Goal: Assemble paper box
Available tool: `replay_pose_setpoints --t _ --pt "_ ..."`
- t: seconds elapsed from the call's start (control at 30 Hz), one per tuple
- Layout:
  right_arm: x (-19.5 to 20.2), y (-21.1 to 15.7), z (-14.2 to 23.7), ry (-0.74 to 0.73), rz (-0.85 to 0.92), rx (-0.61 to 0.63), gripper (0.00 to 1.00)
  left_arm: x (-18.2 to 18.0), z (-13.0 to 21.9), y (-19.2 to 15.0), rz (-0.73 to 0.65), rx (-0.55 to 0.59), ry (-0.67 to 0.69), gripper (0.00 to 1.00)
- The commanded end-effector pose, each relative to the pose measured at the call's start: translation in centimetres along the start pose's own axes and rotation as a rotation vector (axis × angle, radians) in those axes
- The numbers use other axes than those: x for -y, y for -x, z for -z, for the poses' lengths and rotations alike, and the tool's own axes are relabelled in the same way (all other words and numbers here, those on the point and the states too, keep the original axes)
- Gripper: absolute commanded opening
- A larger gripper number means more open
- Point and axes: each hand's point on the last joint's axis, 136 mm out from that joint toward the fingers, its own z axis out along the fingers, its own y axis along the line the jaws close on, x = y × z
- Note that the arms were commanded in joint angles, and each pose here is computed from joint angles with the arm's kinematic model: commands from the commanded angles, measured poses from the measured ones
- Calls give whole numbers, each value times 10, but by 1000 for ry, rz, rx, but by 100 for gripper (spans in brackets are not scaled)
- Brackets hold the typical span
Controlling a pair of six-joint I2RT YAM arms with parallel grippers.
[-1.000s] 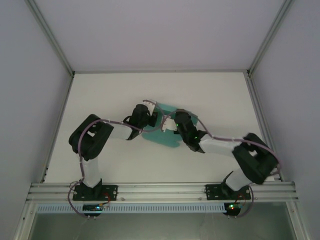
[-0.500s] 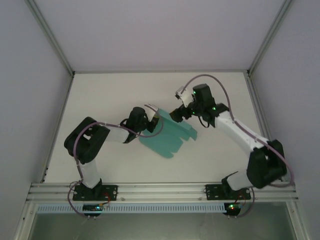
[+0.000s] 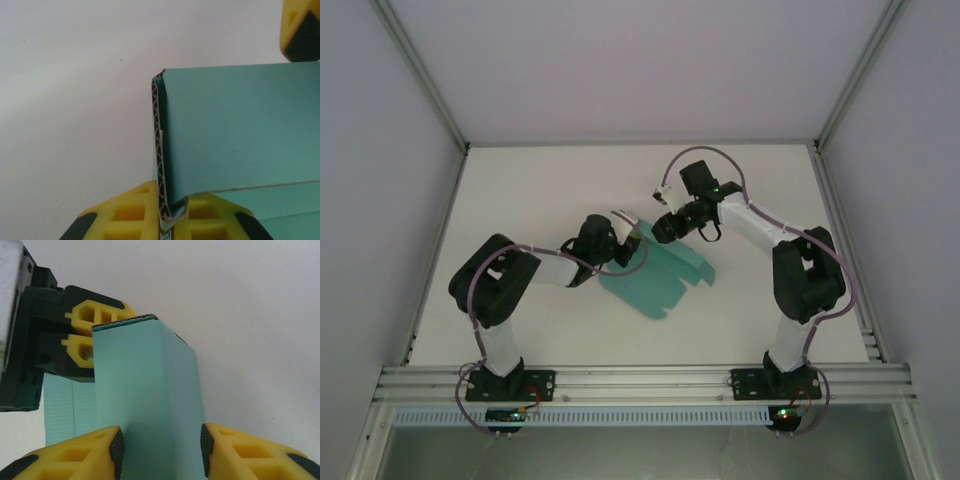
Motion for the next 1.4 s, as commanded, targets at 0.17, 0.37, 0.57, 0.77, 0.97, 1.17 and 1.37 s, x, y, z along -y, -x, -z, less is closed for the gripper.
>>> replay_pose_setpoints --t 0.17,0.37,0.57,0.77,0.97,1.17,1.37 --pt "12 -27 -16 35 -98 -88 44 -3 -18 -4 47 6 8 20" --pt "11 -29 -17 66 -109 -99 44 -6 -20 16 54 107 3 24" --pt "12 -29 -18 80 -113 -111 44 3 -24 29 26 157 -53 31" --pt "12 -26 -17 102 -122 -104 44 3 -34 32 26 169 -74 33" --pt "12 -25 -15 109 -123 -101 44 -9 -42 33 82 149 -34 0" --pt "20 -6 34 6 -166 58 74 -22 -12 43 138 197 53 0" --pt "5 -14 118 -111 -123 357 98 -27 20 36 295 102 54 0"
